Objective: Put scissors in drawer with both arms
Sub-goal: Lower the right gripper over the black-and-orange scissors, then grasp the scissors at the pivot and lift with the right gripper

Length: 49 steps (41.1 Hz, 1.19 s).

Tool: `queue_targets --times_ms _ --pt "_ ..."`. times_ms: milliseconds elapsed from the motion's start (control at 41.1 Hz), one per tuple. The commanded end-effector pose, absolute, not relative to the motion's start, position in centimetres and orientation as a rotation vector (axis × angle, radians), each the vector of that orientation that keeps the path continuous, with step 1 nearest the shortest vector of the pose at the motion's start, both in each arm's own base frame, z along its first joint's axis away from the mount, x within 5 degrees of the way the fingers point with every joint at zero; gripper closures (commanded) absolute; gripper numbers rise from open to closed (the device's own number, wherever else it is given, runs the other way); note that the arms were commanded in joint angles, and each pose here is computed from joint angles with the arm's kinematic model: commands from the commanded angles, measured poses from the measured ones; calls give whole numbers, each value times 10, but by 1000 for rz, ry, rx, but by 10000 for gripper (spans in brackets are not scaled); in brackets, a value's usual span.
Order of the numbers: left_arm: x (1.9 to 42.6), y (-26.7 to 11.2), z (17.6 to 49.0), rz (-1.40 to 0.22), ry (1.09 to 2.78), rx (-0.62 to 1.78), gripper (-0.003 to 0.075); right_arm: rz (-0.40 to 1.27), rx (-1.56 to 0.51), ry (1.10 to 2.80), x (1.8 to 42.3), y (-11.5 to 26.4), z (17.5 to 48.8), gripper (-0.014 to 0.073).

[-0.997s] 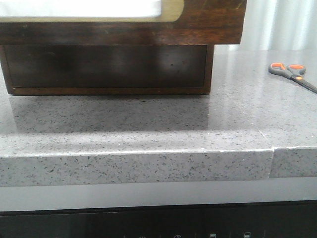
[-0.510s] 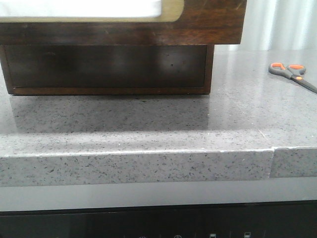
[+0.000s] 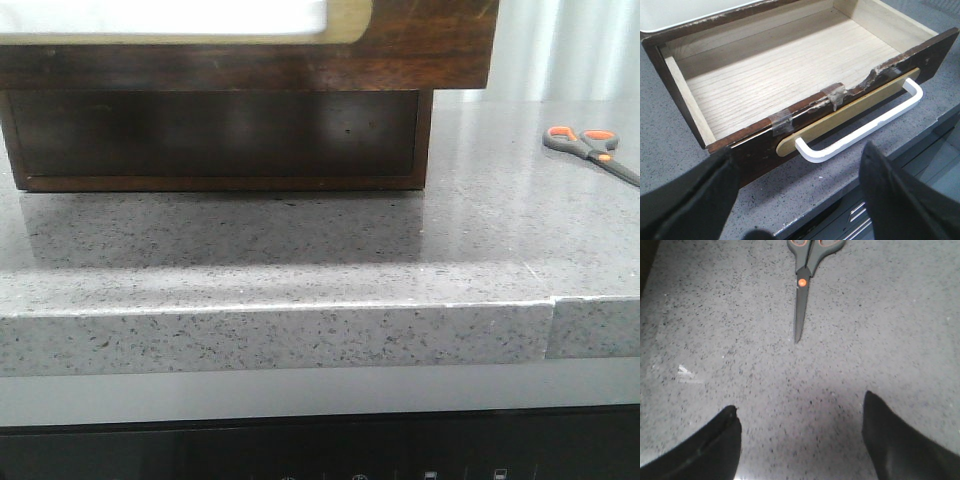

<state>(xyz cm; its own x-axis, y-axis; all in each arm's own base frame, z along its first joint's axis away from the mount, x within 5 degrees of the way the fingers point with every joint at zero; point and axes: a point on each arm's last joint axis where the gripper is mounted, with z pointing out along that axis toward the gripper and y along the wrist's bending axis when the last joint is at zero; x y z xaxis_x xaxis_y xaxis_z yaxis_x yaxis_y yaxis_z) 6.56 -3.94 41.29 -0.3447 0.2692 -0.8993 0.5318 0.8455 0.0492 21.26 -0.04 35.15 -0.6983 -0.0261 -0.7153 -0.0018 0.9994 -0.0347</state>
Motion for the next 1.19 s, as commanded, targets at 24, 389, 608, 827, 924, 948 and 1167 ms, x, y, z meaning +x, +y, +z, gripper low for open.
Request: queue_targets --times_ms 24,389,608,827,924,948,1167 --pt "66 -41 427 -338 1859 562 231 -45 5 2298 245 -5 366 62" --pt "66 -41 427 -338 1859 562 231 13 58 2468 335 -18 344 62" --pt "66 -41 427 -338 1859 562 231 17 58 2527 380 -20 327 63" --pt "66 -41 426 -338 1861 563 231 27 59 2589 418 -22 308 63" --pt "66 -41 426 -338 1861 563 231 43 64 2616 431 -22 300 63" --pt "66 -41 426 -338 1861 563 231 45 64 2619 434 -22 298 63" --pt "66 -41 426 -338 1861 563 231 60 63 2673 446 -22 290 103"
